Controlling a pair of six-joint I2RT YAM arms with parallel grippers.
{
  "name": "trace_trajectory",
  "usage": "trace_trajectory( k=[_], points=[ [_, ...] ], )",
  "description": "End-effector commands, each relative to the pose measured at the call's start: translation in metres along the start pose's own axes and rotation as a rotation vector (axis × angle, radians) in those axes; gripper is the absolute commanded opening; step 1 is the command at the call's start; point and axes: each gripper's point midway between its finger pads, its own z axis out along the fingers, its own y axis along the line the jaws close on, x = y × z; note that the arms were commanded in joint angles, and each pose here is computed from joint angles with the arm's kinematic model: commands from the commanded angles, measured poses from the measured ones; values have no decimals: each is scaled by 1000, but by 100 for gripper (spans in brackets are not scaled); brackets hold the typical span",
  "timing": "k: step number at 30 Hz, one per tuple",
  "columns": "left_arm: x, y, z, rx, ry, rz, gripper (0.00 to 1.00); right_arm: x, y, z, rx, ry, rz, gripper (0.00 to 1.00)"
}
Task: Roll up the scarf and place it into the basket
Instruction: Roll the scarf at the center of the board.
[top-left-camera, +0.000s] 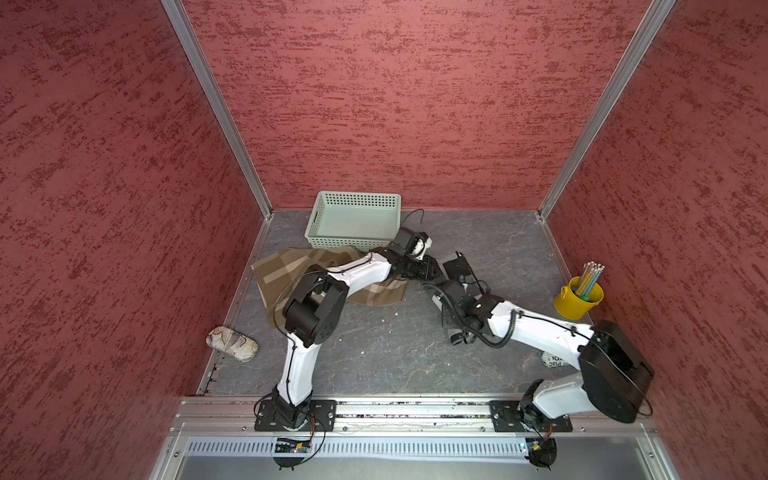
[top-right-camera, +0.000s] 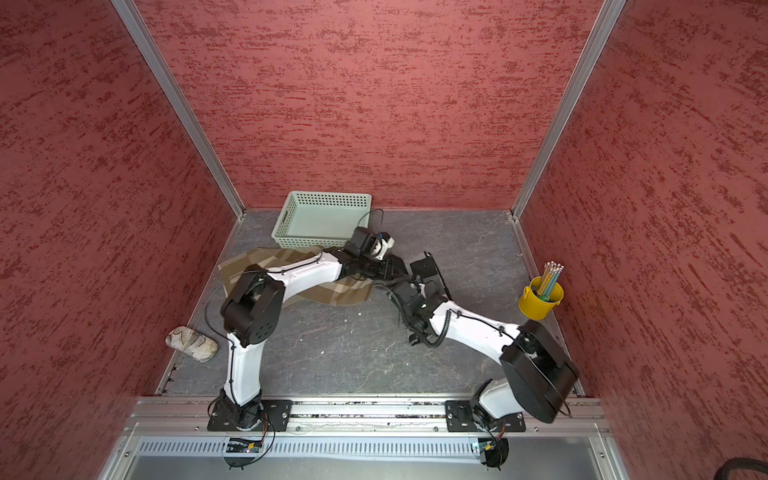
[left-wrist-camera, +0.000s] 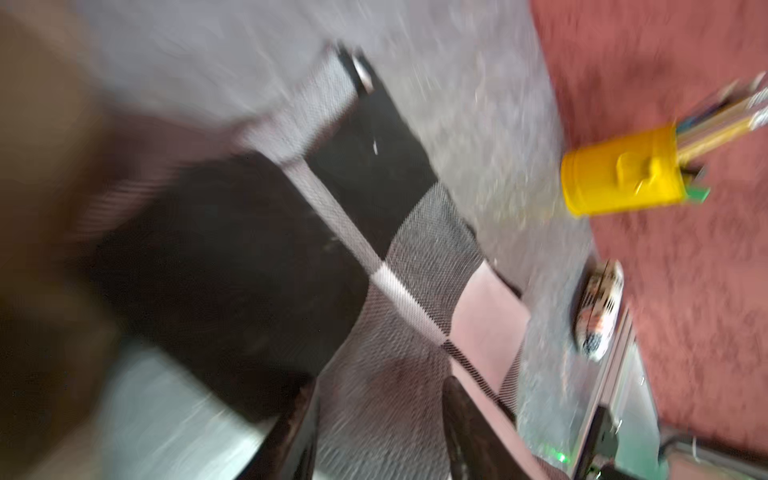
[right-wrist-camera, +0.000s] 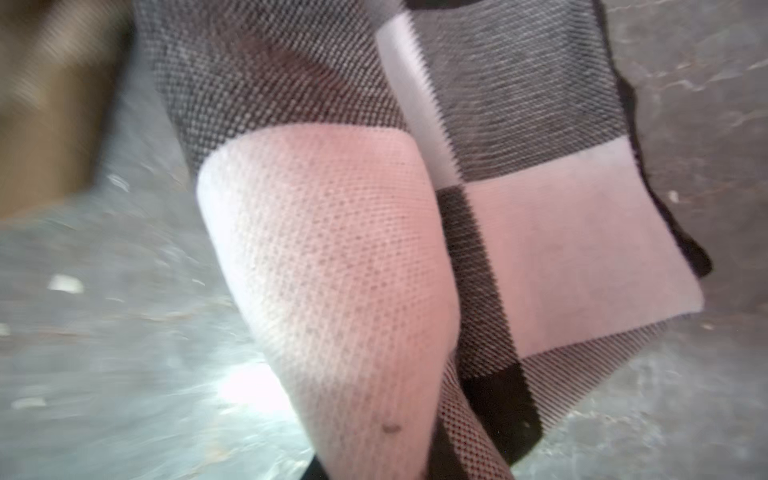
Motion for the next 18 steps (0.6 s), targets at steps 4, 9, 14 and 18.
trace_trajectory(
  k=[4,9,14,18],
  points=[
    [-19,3,-52,-45,-125,-28,53,-41,35,-25,-401,76,121,5],
    [1,5,-53,-31,-93,-41,49,-68,37,-35,-613,105,232,4],
    [35,-7,-22,29,-26,-20,39,-97,32,-44,-623,92,223,3],
    [61,-31,18,72,0,53,34,-109,27,-41,-577,105,195,2]
  ],
)
